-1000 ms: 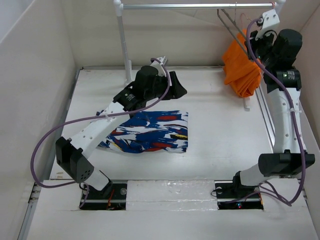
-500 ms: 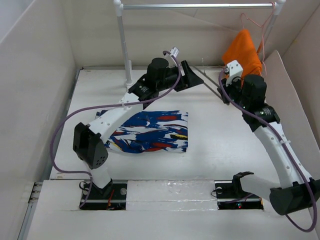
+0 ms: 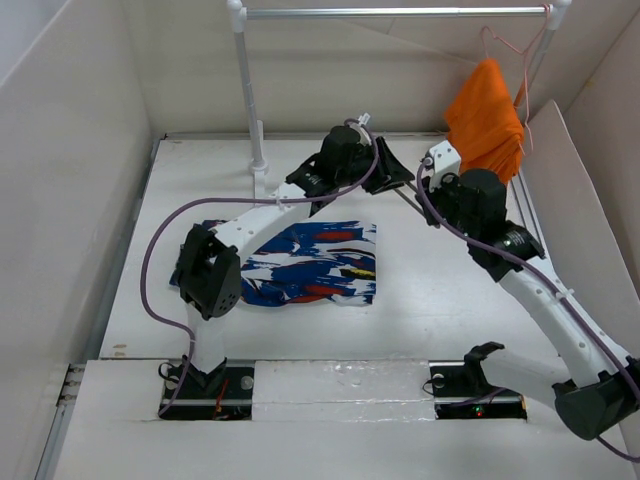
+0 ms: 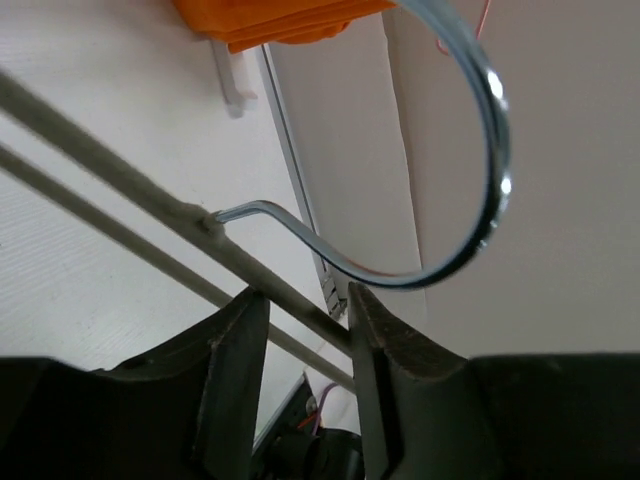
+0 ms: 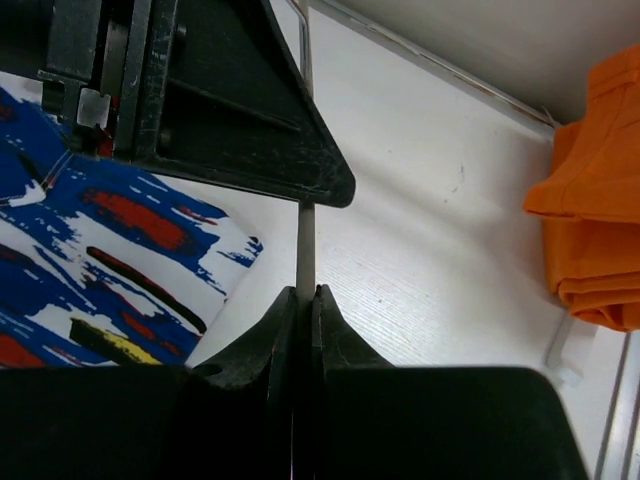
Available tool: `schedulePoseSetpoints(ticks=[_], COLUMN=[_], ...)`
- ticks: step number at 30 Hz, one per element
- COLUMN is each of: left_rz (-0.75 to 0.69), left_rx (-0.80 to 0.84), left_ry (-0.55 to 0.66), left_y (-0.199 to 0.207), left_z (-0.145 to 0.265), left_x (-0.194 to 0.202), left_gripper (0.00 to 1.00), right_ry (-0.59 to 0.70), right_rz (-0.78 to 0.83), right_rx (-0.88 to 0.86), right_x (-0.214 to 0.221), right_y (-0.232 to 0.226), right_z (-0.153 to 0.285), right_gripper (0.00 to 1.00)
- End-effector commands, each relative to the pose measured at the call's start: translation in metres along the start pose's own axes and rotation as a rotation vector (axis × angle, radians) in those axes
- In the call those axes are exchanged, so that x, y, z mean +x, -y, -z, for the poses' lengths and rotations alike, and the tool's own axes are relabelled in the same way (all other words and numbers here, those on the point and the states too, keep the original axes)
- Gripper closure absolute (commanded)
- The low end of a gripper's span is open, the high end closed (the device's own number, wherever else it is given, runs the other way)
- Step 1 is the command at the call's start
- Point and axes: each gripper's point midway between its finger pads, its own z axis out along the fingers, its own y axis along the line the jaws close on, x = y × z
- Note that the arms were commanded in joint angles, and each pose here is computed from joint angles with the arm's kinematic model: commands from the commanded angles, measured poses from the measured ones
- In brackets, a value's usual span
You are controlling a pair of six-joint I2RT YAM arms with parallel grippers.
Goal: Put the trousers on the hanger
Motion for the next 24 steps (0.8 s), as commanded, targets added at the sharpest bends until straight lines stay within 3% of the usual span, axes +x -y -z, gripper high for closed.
schedulePoseSetpoints(ticks=[1, 5, 7, 8, 10, 11, 12, 14, 15, 18, 23, 24], left_rz=[-0.023, -0.007, 0.005, 0.005, 0.013, 0.016, 0.029, 0.031, 0.054, 0.076, 0.089, 0.108], left_rx=[0.105, 0.096, 0.076, 0.072, 0.043, 0.037, 0.018, 0.053, 0.031, 0.068, 0.09, 0.068], left_ry=[0.06, 0.023, -0.001, -0.005, -0.029, -0.038, -0.056, -0.076, -0.106, -0.136, -0.134, -0.143], left_y=[0.043, 0.033, 0.02, 0.018, 0.003, -0.001, -0.012, -0.01, -0.028, -0.036, -0.048, -0.059], left_z=[0.013, 0.009, 0.007, 0.009, 0.009, 0.01, 0.01, 0.015, 0.017, 0.028, 0.038, 0.039], left_x=[-0.018, -0.008, 0.001, 0.003, 0.013, 0.017, 0.025, 0.037, 0.051, 0.074, 0.097, 0.107], left_gripper=[0.69, 0.77, 0.89, 1.0, 1.0, 1.0, 1.0, 1.0, 1.0, 1.0, 1.0, 1.0], right_ry=[0.055, -0.017, -0.044, -0.065, -0.098, -0.11, -0.147, -0.166, -0.193, -0.222, -0.194, -0.181], right_rz=[0.001, 0.039, 0.034, 0.034, 0.02, 0.015, 0.001, 0.0, 0.0, -0.021, -0.062, -0.077], right_rx=[0.03, 0.011, 0.007, 0.005, 0.007, 0.0, -0.011, -0.068, -0.094, -0.186, -0.302, -0.32], right_x=[-0.016, 0.012, 0.024, 0.034, 0.048, 0.054, 0.068, 0.077, 0.084, 0.088, 0.075, 0.073], right_y=[-0.01, -0.035, -0.045, -0.047, -0.052, -0.055, -0.06, -0.07, -0.073, -0.084, -0.095, -0.098], right_z=[0.004, 0.008, 0.015, 0.017, 0.021, 0.024, 0.026, 0.029, 0.035, 0.052, 0.065, 0.061], right_gripper=[1.0, 1.0, 1.0, 1.0, 0.98, 0.92, 0.66, 0.44, 0.33, 0.22, 0.22, 0.36])
